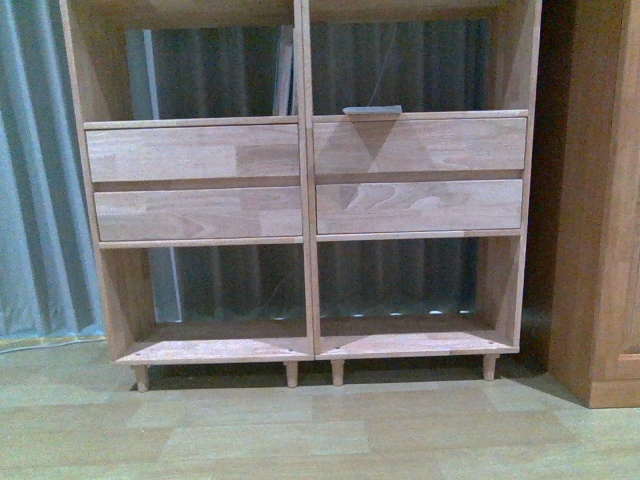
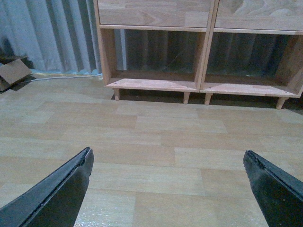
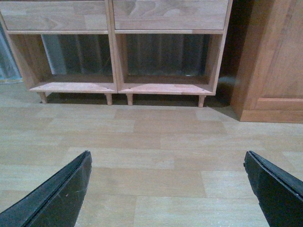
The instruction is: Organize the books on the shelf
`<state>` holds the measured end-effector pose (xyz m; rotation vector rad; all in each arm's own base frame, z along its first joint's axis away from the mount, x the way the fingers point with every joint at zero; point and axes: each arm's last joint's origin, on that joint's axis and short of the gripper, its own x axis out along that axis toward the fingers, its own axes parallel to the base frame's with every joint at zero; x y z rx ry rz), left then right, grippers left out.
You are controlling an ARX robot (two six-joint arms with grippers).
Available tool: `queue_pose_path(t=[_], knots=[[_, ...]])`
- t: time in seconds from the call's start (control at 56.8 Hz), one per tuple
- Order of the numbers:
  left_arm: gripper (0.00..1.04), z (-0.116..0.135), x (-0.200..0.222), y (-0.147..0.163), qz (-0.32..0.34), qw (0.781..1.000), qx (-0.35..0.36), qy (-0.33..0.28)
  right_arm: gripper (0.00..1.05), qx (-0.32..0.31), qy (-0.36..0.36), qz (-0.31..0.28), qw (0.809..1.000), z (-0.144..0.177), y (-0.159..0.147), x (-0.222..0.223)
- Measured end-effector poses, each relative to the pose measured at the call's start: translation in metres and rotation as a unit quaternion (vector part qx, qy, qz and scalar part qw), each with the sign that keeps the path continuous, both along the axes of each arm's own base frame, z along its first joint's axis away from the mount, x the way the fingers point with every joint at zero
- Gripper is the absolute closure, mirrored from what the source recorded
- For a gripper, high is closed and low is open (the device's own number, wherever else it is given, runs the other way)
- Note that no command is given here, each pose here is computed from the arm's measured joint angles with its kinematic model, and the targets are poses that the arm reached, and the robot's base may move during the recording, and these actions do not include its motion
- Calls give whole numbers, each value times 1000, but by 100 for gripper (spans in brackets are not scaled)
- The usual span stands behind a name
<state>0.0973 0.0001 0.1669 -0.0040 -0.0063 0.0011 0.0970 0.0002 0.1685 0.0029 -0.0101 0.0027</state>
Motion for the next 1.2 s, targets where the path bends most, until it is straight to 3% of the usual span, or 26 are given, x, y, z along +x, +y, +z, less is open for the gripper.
queue_pose_path(t=[1.196], knots=[[7,0,0,0,0,1000,0,0,7,0,0,0,1000,0,0,0]])
